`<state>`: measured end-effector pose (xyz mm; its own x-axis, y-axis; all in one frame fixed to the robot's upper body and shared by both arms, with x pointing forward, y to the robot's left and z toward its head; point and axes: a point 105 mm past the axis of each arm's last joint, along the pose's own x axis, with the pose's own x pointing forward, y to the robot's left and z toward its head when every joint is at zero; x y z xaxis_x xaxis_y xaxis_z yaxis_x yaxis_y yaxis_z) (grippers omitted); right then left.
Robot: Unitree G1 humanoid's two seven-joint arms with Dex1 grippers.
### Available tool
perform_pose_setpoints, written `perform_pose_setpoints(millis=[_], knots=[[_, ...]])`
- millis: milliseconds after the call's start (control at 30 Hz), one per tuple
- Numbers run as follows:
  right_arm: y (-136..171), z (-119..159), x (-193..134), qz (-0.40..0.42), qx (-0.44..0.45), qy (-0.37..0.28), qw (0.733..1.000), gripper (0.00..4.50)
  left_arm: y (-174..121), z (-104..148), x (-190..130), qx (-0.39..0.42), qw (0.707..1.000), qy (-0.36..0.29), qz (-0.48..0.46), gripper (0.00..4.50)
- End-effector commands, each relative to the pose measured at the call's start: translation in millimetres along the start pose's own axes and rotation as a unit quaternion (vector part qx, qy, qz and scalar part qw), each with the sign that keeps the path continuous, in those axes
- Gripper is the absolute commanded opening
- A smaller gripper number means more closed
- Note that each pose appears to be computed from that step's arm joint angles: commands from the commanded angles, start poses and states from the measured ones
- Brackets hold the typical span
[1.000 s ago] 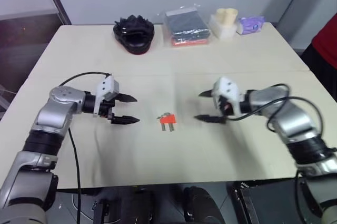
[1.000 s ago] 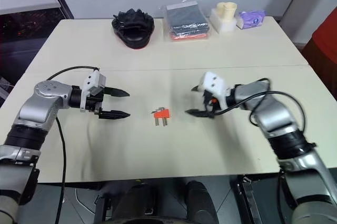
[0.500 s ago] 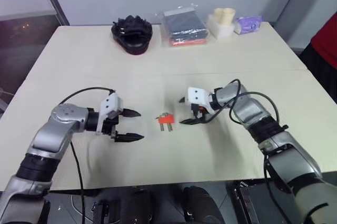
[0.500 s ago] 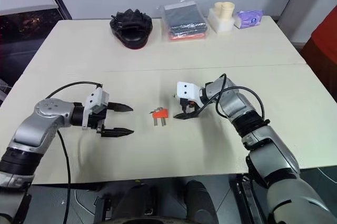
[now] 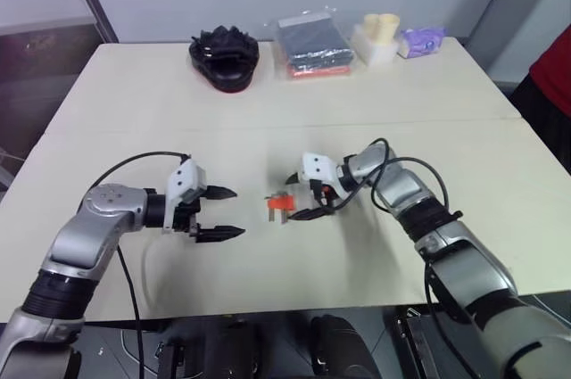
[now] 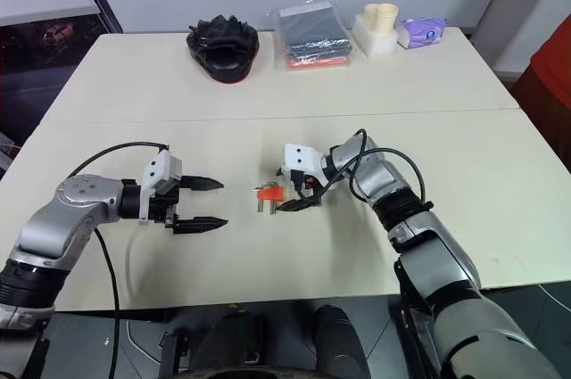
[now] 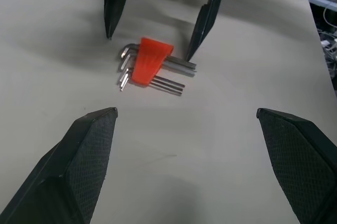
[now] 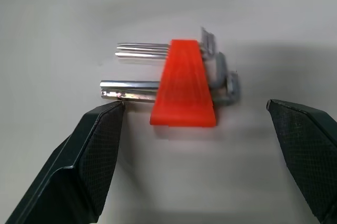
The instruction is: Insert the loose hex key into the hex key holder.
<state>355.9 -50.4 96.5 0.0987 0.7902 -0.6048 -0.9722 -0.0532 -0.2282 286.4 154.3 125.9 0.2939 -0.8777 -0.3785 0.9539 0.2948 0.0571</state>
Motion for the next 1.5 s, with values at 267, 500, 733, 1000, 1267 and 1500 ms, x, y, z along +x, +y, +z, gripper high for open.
perform_pose_setpoints(millis=[267,500,733,1000,1267,1500], knots=[[1.4,-13.8,-5.4,-0.017,0.009,0.007,1.0,2.74,1.4,13.7,-5.7,0.015,0.999,-0.025,0.023,4.5],[-10.0,-20.2,-16.3,-0.072,0.029,0.007,0.997,2.74,2.9,14.2,-3.6,0.014,0.999,-0.028,0.025,4.5],[-2.0,-24.6,-19.0,-0.058,0.055,0.013,0.997,2.74,6.6,15.5,-2.9,0.019,0.999,-0.029,0.03,4.5],[4.2,-20.8,-12.6,-0.041,0.04,0.006,0.998,2.74,13.4,18.1,-2.4,0.019,0.998,-0.035,0.04,4.5],[-5.0,-14.7,-1.8,-0.022,-0.004,0.018,1.0,2.74,14.9,18.7,-3.3,0.017,0.998,-0.04,0.051,4.5],[-6.2,-9.1,11.1,0.005,-0.023,0.019,1.0,2.74,14.5,17.8,-4.3,0.011,0.997,-0.043,0.062,4.5]])
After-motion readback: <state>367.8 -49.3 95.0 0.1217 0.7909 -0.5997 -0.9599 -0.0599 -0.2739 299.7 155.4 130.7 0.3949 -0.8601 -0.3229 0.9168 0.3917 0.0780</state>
